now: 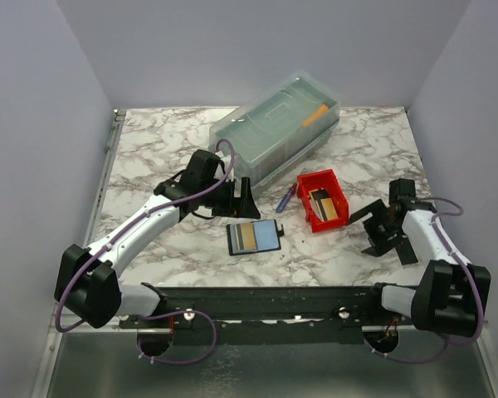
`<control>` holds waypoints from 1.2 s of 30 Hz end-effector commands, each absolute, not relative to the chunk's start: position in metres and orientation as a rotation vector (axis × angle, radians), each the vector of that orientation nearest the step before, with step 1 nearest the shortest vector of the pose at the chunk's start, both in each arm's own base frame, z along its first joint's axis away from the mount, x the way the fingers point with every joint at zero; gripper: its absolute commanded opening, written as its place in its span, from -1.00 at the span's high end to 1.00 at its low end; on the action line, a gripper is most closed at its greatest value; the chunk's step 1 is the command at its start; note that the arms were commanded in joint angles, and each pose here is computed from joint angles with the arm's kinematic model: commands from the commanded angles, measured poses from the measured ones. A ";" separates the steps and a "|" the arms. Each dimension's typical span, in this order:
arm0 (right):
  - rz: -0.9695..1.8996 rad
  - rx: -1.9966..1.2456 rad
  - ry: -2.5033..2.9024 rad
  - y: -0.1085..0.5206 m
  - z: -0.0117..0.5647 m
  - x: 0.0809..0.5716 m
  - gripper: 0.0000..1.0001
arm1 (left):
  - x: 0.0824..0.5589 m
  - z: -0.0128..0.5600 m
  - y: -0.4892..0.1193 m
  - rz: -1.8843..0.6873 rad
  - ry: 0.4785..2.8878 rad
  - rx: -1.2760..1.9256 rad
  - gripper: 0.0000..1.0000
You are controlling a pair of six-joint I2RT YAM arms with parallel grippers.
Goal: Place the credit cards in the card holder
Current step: Move the credit card to the center of the board.
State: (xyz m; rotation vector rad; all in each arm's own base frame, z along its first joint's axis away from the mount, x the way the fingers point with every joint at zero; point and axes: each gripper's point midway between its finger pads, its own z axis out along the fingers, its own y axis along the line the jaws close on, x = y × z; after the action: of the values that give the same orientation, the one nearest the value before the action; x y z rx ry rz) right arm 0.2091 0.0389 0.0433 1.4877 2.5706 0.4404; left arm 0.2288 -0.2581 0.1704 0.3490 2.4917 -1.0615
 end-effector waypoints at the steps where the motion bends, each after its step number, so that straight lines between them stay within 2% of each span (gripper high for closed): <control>1: -0.053 1.524 2.389 -0.041 0.070 0.223 -0.98 | 0.231 0.186 -0.266 -1.103 2.431 0.431 -0.70; 5: -0.170 1.680 2.232 -0.104 0.072 0.223 -0.99 | 0.224 0.192 -0.273 -1.139 2.418 0.483 -0.70; 10: -0.528 1.886 2.036 -0.171 0.070 0.177 -0.99 | 0.212 0.192 -0.284 -1.141 2.406 0.563 -0.71; 12: -0.578 1.914 2.011 -0.182 0.066 0.166 -0.99 | 0.209 0.190 -0.287 -1.139 2.409 0.586 -0.71; 26: -0.365 2.101 2.026 -0.154 0.019 0.165 -0.78 | 0.200 0.195 -0.293 -1.145 2.382 0.633 -0.72; 31: -0.266 2.106 1.993 -0.146 0.011 0.172 -0.52 | 0.199 0.195 -0.293 -1.150 2.384 0.636 -0.72; 35: -0.265 2.102 2.000 -0.143 0.003 0.169 -0.49 | 0.197 0.193 -0.293 -1.159 2.392 0.634 -0.72; 36: -0.252 2.109 2.011 -0.140 -0.001 0.168 -0.43 | 0.197 0.193 -0.293 -1.157 2.392 0.632 -0.72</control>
State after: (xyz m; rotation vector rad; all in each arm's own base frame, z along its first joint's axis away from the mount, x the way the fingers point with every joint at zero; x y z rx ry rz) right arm 0.1698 -0.1478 0.0133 2.0825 2.0102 -0.2969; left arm 0.1986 -0.2893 0.1781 0.5958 2.4484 -1.1248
